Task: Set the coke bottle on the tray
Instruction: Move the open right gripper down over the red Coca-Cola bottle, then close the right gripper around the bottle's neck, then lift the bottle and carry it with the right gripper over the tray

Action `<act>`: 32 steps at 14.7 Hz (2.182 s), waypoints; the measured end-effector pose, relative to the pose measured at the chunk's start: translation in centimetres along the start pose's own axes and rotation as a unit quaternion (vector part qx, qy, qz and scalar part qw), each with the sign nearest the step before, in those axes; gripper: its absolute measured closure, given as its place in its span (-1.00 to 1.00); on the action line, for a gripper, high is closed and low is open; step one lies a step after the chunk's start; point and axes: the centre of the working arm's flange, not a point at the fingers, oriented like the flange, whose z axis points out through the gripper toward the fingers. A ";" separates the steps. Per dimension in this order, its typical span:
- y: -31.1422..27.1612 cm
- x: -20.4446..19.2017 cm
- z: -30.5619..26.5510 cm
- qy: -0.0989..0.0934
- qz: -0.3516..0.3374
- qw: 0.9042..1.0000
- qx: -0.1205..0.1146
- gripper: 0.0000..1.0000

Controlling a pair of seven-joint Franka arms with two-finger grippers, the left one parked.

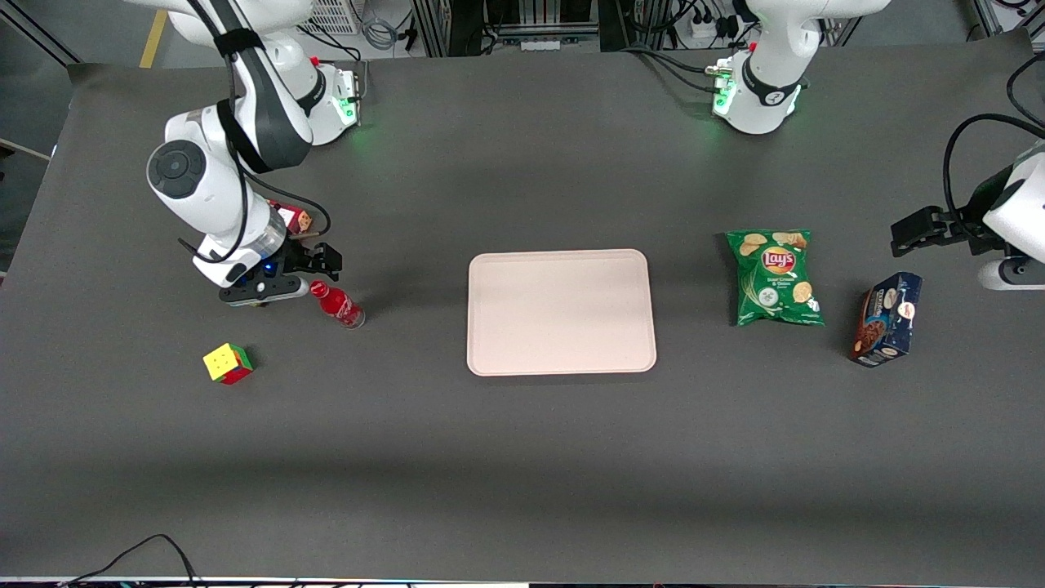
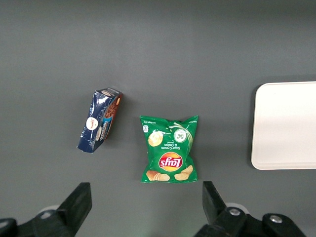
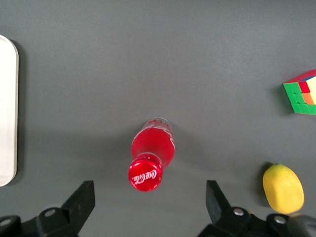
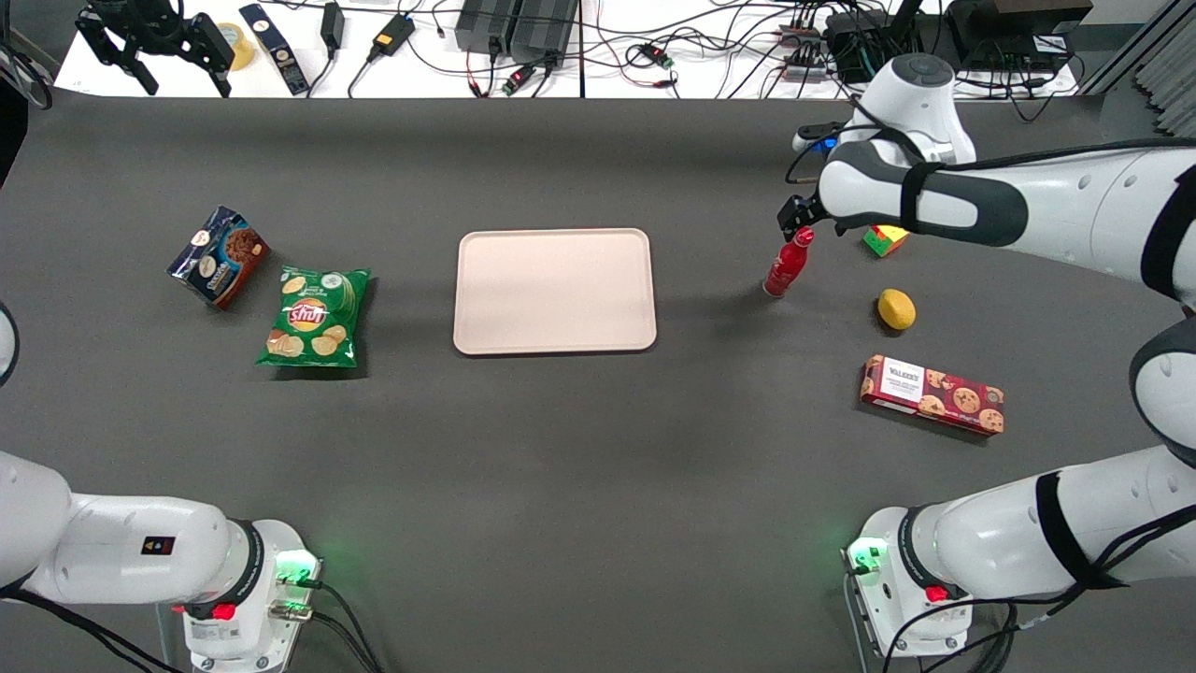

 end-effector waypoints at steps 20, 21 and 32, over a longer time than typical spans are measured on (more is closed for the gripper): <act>-0.2 -0.6 5.8 0.034 -0.013 0.999 0.004 -0.71; -0.2 -0.6 5.8 0.034 -0.015 0.999 0.004 -0.44; -0.9 2.7 -1.0 -0.006 -0.021 1.000 -0.001 0.07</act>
